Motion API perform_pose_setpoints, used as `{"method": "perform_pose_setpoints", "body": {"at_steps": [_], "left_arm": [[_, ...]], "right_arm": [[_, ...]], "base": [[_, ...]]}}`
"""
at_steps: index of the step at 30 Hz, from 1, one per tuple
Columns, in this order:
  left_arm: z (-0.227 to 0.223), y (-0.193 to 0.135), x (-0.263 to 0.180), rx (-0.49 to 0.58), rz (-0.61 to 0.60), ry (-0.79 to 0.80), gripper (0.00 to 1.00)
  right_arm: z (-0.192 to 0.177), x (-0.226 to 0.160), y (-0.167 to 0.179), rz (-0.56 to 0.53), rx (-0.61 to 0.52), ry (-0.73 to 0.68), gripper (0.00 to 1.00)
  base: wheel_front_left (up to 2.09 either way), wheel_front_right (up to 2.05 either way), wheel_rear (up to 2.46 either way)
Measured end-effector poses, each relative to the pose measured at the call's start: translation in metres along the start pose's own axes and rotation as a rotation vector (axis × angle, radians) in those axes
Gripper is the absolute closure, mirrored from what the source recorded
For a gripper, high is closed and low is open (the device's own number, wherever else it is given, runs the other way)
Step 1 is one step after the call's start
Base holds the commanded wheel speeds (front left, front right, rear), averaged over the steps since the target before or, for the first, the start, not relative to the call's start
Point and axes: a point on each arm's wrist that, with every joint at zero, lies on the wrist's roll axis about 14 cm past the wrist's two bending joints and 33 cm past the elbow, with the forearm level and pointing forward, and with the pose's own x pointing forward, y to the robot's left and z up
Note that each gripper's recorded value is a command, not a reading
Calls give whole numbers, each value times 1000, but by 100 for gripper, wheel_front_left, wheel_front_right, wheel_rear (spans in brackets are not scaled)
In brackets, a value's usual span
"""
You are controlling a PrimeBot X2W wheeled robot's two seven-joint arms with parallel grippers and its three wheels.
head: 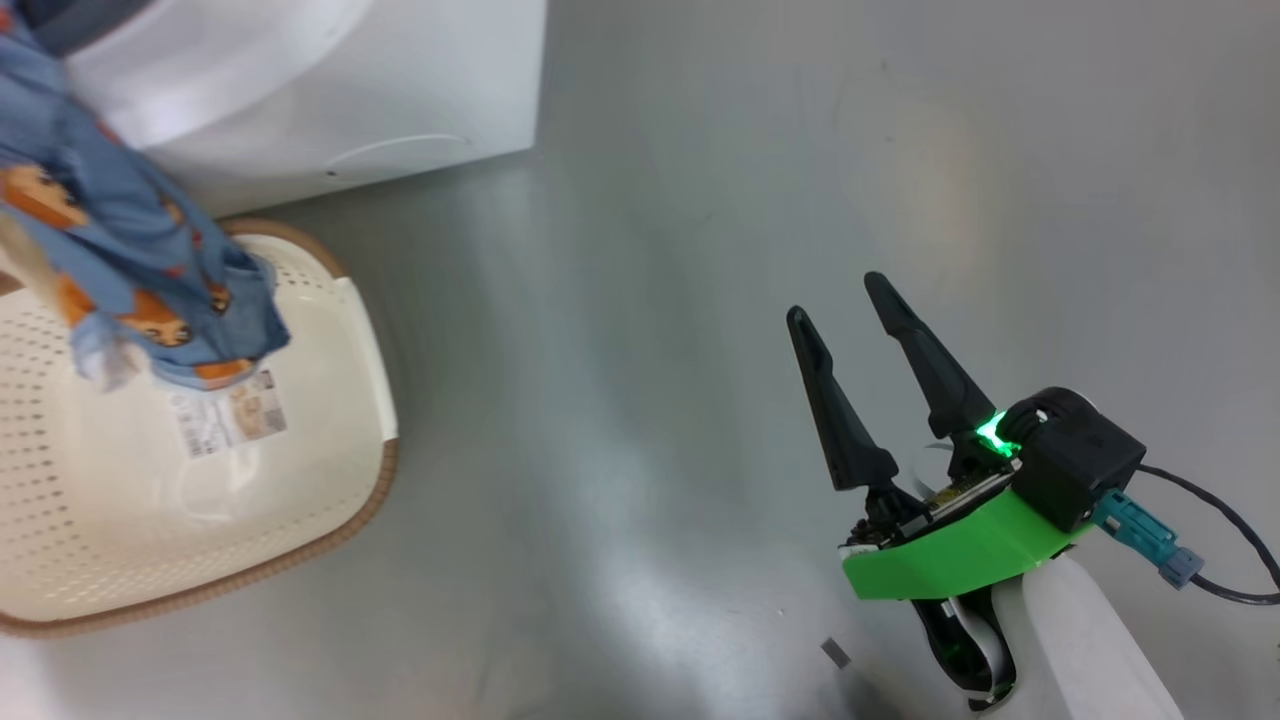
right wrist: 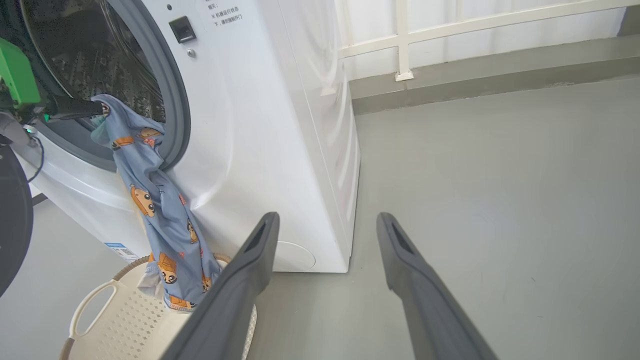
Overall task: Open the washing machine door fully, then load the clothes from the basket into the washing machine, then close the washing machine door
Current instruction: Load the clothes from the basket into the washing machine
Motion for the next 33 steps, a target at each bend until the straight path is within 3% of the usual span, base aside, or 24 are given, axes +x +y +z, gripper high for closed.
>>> {"method": "perform_pose_setpoints", "body": {"at_steps": [12, 28, 30, 33], "left_arm": [[38, 18, 51, 33, 112, -121, 100], [126, 19, 78, 129, 190, -678, 100], [124, 21, 82, 137, 194, -693, 100], [98, 24, 98, 123, 171, -572, 100]], "right_arm": [[-8, -5, -20, -53, 0, 29, 0], [-26, -4, -37, -91, -10, 79, 0], [-28, -5, -39, -95, -11, 85, 0], [-31, -4, -40, -96, -10, 89, 0]], "base": [[0, 0, 0], [0, 0, 0], [0, 0, 0], [0, 0, 0]]}}
